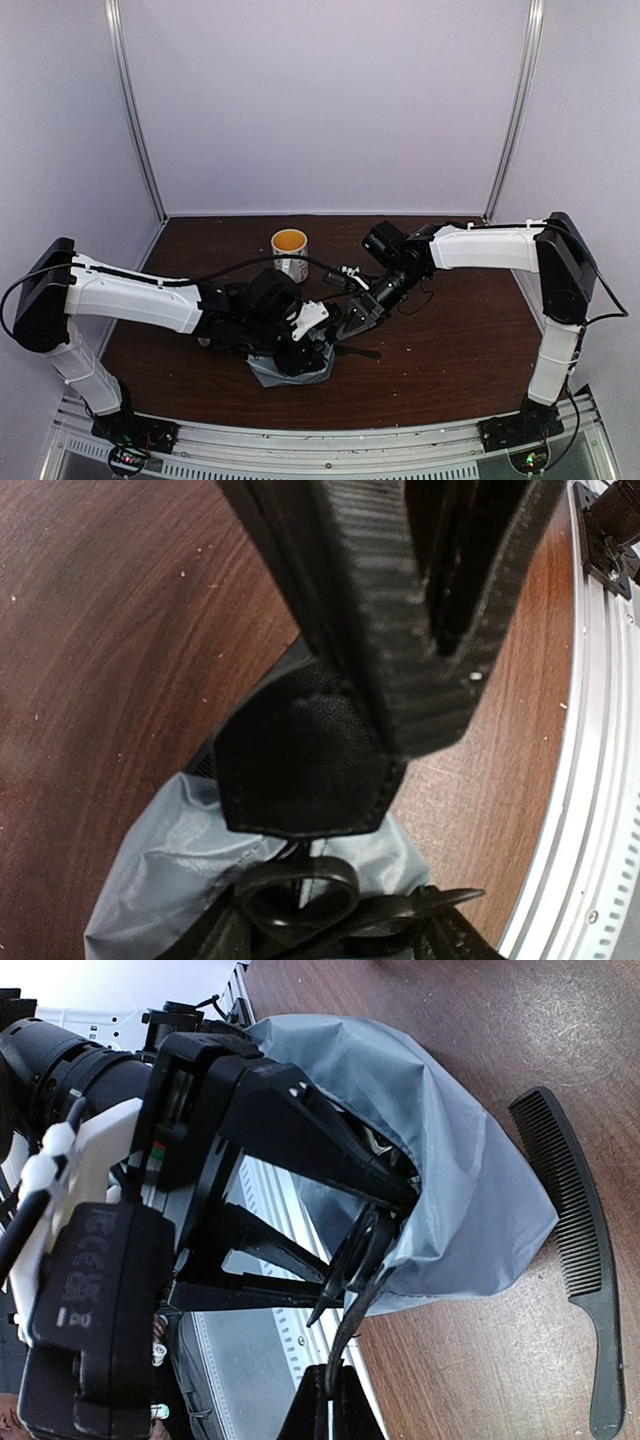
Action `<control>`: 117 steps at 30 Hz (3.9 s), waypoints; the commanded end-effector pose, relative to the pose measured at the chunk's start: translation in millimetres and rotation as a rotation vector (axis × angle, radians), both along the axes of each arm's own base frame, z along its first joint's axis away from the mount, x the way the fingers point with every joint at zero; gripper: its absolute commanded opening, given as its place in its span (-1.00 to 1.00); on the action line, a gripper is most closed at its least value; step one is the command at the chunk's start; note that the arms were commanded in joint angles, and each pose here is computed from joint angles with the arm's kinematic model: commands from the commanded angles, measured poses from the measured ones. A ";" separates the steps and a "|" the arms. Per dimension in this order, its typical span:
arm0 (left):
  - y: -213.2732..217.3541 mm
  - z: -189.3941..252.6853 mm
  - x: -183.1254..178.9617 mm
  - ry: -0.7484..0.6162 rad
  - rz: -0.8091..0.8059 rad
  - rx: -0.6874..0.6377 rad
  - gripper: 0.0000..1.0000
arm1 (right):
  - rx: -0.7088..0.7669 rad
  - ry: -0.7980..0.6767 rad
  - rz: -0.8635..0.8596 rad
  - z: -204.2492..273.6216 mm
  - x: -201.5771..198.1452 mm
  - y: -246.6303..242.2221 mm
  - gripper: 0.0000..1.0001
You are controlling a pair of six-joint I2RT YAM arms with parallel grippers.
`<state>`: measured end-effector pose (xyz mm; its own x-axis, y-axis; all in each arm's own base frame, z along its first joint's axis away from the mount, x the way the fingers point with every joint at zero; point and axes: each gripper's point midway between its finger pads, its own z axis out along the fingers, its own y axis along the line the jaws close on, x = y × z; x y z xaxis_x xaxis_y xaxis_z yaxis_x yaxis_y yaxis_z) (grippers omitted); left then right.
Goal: Sort the hair-cutting tools
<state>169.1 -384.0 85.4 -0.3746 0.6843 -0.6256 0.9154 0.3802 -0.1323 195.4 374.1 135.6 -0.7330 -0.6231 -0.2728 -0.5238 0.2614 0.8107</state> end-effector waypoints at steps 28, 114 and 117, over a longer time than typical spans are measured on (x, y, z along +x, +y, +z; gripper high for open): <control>1.8 5.5 -18.6 0.134 -0.086 -0.049 0.01 | 0.057 -0.126 0.089 29.9 -14.4 0.1 -1.00; 0.9 13.3 -10.6 -0.038 0.056 -0.076 -0.92 | 0.080 -0.128 0.101 35.5 -12.5 1.5 -1.00; -2.2 13.0 -12.3 -0.040 0.029 -0.079 -0.64 | 0.080 -0.138 0.103 36.7 -12.3 1.1 -1.00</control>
